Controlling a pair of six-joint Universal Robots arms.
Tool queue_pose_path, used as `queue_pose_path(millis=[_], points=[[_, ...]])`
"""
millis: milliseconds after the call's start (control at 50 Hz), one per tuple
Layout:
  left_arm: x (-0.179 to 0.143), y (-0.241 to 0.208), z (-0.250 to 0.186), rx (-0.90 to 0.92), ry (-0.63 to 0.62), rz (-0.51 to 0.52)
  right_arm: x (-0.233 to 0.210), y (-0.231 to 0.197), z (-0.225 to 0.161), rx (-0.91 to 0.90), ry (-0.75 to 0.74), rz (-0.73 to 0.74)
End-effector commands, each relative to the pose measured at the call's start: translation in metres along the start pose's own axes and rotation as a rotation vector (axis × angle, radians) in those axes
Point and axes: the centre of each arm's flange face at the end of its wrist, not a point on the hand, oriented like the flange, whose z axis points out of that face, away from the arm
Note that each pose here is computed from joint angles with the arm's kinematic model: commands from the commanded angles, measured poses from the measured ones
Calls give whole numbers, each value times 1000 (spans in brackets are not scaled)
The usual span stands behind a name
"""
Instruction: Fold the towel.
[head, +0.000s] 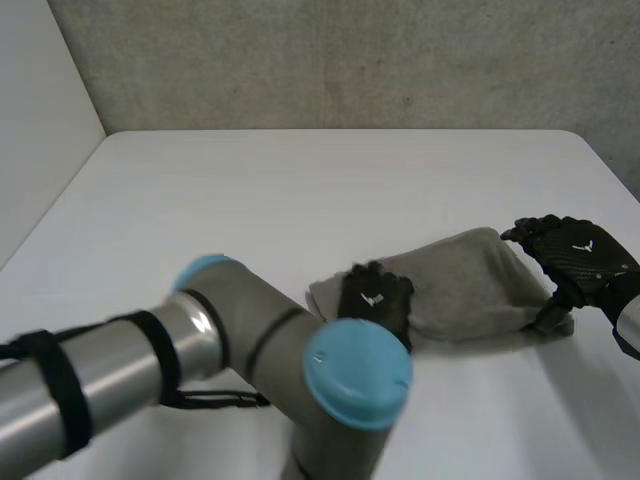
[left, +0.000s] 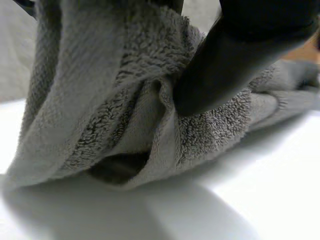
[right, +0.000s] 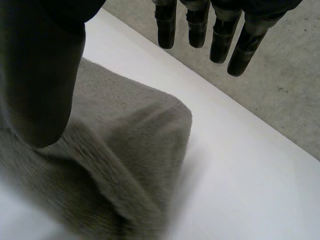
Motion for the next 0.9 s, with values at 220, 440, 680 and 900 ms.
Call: queue_pose_path(millis=[220,440,680,900], points=[[-70,-16,-8,6,-147,159,0,-4,-3,5,4,16],[-72,4,-26,-56,-136,166,-7,-15,-12,10,-37,105],[-86,-32,-41,14,-172,85,-27,-5,-23,-54,-118,222],[-118,-69,-48,85,-163,-6,-31,13,-21,-38,-94,285]])
